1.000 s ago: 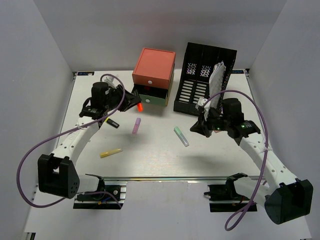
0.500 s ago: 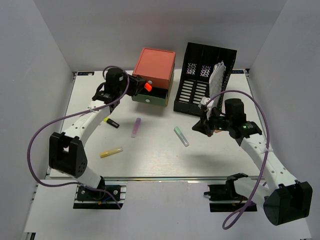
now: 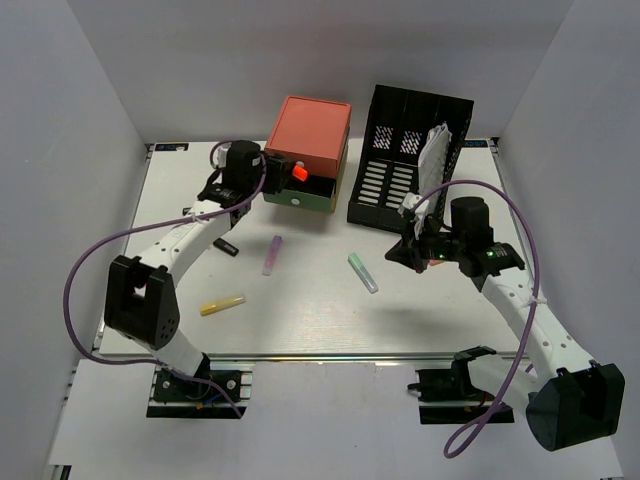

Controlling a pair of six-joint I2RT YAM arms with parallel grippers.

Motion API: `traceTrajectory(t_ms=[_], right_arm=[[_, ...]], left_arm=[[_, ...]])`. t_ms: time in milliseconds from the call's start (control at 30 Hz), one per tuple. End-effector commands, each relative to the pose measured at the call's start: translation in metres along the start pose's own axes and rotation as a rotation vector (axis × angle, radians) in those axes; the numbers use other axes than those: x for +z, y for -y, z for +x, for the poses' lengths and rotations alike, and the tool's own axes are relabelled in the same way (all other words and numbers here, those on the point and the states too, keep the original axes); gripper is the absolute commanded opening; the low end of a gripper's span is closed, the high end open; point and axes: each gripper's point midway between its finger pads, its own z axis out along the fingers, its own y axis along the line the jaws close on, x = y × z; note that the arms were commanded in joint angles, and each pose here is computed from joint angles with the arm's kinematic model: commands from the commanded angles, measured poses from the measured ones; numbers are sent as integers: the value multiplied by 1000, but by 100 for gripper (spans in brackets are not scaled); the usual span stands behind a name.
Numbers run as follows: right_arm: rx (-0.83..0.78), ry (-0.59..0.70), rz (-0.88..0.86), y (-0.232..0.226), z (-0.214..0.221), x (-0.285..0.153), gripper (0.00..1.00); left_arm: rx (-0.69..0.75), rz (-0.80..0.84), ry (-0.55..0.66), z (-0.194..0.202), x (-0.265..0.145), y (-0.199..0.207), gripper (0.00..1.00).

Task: Organize the desk

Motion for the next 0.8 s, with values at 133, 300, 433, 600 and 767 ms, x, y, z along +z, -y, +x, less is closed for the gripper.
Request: traceTrajectory(t_ms=[133, 300, 433, 600, 767], right_arm=[[-29, 37, 10, 2, -8, -3, 0], [-30, 39, 15, 3, -9, -5, 0], [-31, 41, 15, 3, -9, -5, 0], [-30, 42, 15, 3, -9, -6, 0], [-27, 39, 10, 3, -8, -5, 0]], left_arm=[[-33, -16, 29, 6, 13, -11, 11], [-35, -34, 45, 5, 19, -19, 18], [-38, -38, 36, 7, 24, -22, 31], [-39, -32, 13, 12, 30, -19, 53], [-39, -23, -13, 16, 32, -14, 56]])
